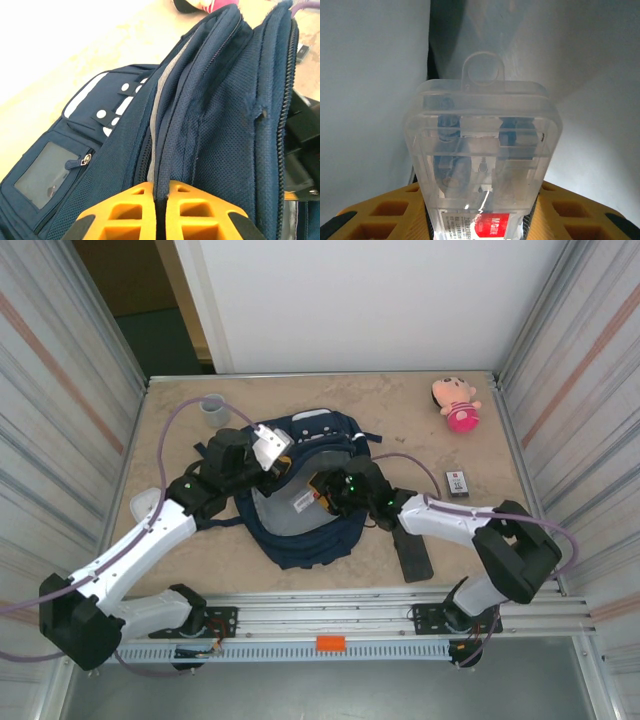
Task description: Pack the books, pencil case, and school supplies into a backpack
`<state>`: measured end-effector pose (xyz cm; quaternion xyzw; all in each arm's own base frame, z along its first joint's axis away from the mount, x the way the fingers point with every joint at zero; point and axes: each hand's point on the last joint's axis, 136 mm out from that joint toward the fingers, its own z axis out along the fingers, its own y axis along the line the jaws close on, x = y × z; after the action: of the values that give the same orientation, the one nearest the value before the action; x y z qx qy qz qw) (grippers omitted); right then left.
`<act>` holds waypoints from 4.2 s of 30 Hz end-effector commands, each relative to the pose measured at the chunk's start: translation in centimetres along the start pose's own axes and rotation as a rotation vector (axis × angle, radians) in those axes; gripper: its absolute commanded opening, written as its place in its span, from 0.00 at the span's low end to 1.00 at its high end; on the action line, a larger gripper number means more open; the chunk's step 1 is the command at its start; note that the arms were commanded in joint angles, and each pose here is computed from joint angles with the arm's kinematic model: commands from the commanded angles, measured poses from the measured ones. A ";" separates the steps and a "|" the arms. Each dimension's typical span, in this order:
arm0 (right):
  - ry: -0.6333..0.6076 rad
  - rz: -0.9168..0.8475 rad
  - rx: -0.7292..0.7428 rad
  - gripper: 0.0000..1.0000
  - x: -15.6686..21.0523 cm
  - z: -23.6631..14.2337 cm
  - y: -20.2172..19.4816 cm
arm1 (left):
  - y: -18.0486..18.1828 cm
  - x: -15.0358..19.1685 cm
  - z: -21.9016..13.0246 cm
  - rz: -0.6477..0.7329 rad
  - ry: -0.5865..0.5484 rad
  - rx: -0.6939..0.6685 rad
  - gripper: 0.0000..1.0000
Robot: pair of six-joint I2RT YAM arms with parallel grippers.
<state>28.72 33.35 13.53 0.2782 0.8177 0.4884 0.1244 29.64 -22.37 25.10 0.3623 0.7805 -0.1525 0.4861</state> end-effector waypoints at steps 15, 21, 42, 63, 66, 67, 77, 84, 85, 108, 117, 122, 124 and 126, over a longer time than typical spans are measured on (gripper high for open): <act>-0.046 0.075 -0.038 0.65 -1.9 6.4 0.7 | 1.0 -7.6 -3.6 -0.014 -0.281 0.004 0.01; -0.045 0.035 0.064 0.59 0.0 4.6 -3.4 | 1.6 -6.7 -3.5 -0.024 -0.270 -0.013 0.01; -0.179 -0.213 0.040 0.38 -4.9 12.6 -0.5 | 1.3 -6.7 -3.6 -0.019 -0.279 0.000 0.01; -0.023 -0.335 -0.132 0.33 -1.6 13.8 3.8 | 3.3 -4.5 -2.4 -0.034 -0.199 -0.094 0.00; -0.023 -0.353 -0.121 0.36 -1.3 12.0 3.8 | 4.3 -3.2 -2.5 -0.047 -0.171 -0.146 0.00; -0.023 -0.367 -0.118 0.37 -1.1 11.2 3.9 | 4.6 -2.8 -2.5 -0.053 -0.164 -0.162 0.00; -0.068 -0.529 0.127 0.44 -0.3 1.5 0.6 | 5.2 -1.0 -3.1 -0.086 -0.141 -0.199 0.00; -0.083 -0.591 0.465 0.50 -2.7 -7.0 -5.0 | 4.8 -0.8 -3.5 -0.095 -0.149 -0.184 0.00; -0.090 -0.594 0.525 0.54 -3.6 -8.7 -5.8 | 4.8 -0.9 -3.6 -0.096 -0.152 -0.184 0.00; 0.026 -0.297 1.090 0.75 -7.2 -21.3 -20.1 | 4.7 -0.7 -2.9 -0.108 -0.150 -0.167 0.00; -0.002 -0.254 1.084 0.75 -9.3 -19.1 -21.7 | 4.7 -0.7 -3.2 -0.102 -0.149 -0.176 0.00; -0.067 -0.226 1.042 0.74 -11.7 -18.8 -21.3 | 4.8 -0.7 -3.5 -0.093 -0.146 -0.188 0.00; -0.091 -0.213 1.006 0.74 -12.9 -18.7 -20.8 | 5.0 -0.7 -3.5 -0.091 -0.148 -0.193 0.00; -0.095 -0.211 0.968 0.74 -13.7 -18.6 -20.2 | 4.9 -0.8 -3.5 -0.090 -0.148 -0.192 0.00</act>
<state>22.23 4.94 3.83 0.2446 0.9687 0.0122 0.0404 30.60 -18.04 24.83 0.2854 0.7945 -0.1336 0.5191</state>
